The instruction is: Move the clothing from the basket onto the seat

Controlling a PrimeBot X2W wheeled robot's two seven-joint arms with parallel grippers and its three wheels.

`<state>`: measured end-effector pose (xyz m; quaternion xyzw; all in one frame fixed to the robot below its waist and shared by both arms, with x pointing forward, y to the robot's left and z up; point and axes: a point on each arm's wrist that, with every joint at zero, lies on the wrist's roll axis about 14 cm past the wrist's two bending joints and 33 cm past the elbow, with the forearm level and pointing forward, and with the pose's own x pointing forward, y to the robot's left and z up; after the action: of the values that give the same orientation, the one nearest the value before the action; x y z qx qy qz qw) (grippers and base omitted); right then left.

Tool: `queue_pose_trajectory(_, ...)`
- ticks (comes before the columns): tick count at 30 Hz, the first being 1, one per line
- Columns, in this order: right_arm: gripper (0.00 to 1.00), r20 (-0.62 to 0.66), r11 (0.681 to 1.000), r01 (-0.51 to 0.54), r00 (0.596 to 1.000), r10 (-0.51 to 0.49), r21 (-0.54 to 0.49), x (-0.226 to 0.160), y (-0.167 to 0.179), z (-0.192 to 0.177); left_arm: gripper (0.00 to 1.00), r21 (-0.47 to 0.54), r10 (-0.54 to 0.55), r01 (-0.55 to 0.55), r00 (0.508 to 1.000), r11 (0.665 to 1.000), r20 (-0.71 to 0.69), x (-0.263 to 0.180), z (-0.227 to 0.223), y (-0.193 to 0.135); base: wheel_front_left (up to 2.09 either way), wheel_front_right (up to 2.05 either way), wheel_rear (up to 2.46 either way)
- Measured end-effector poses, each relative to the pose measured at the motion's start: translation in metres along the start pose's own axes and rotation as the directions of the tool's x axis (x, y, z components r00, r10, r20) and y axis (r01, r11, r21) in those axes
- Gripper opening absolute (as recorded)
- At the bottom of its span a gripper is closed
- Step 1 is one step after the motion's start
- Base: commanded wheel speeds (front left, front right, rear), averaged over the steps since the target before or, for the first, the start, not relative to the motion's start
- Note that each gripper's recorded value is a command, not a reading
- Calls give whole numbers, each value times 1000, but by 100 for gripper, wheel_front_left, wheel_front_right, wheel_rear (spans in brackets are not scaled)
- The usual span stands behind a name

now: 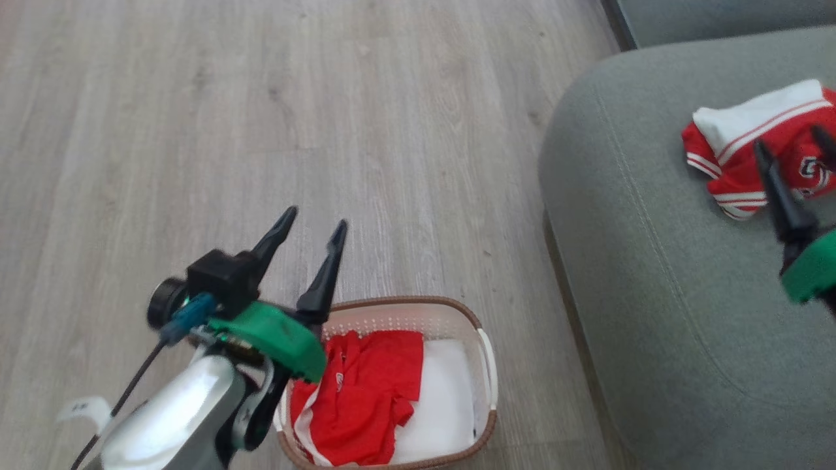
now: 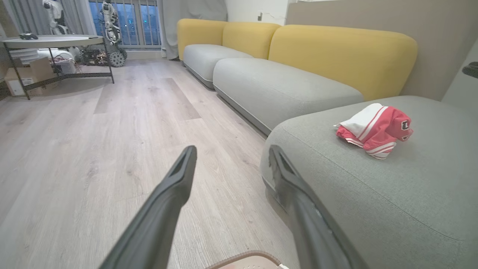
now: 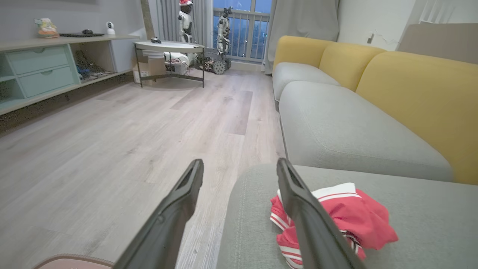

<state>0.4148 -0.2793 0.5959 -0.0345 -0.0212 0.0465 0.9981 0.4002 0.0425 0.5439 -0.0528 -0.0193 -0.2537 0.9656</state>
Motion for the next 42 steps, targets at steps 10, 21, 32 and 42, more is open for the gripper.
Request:
queue_pose_trajectory(10, 100, 86, 992, -17, 996, 6, 125, -27, 47, -14, 100, -7, 212, -212, 977, 977, 25, -46, 6, 47, 0, 0, 0)
queue_pose_trajectory(21, 100, 173, 970, -39, 985, -3, 241, -43, 90, -23, 100, -15, 420, -420, 906, 908, 62, -96, 10, 92, 0, 0, 0)
queue_pose_trajectory(32, 100, 171, 956, -53, 985, 3, 288, -50, 106, -34, 100, 10, 417, -420, 904, 907, 94, -112, 8, 89, 0, 0, 0)
queue_pose_trajectory(42, 100, 168, 955, -56, 986, 7, 292, -52, 109, -37, 100, 12, 408, -411, 908, 912, 94, -111, 4, 88, 0, 0, 0)
